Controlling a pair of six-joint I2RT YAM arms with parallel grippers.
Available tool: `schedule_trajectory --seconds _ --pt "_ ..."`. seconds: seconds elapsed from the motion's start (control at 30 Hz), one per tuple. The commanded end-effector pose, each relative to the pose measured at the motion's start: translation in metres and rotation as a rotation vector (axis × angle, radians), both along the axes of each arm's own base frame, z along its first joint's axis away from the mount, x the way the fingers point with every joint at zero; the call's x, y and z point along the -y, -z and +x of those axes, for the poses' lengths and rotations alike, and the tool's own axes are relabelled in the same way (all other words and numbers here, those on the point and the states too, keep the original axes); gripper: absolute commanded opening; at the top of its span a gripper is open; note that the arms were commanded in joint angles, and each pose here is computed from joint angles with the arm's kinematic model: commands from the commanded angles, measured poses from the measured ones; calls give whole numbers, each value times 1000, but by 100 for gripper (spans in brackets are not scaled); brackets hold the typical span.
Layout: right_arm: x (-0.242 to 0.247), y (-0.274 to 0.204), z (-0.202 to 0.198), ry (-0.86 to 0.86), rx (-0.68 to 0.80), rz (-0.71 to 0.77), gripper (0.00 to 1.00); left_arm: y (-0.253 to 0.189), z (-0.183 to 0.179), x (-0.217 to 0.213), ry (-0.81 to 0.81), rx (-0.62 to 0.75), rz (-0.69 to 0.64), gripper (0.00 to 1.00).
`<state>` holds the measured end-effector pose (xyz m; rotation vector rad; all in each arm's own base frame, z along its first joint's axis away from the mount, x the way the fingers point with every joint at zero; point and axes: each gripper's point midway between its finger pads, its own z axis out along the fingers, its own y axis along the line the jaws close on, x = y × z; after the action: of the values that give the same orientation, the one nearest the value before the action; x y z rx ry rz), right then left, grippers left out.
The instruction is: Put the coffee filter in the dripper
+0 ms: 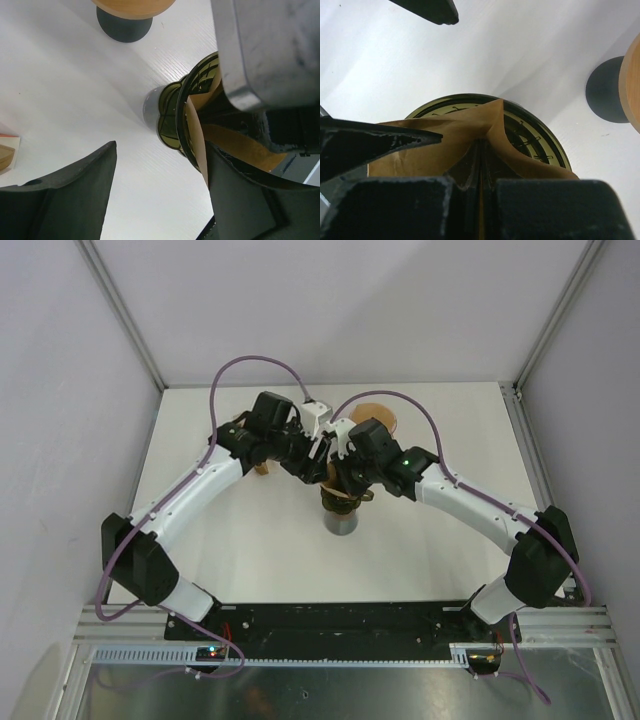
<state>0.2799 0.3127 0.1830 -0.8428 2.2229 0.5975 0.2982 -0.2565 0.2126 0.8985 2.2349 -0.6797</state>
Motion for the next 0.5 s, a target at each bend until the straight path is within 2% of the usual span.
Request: schedule_trajectory --seconds 0.0,0.47 --pt "10 10 -1 28 -23 -53 0 -45 6 -2 -3 92 -82 74" --pt "7 13 -4 25 -30 -59 0 -69 9 -13 -16 126 -138 78"
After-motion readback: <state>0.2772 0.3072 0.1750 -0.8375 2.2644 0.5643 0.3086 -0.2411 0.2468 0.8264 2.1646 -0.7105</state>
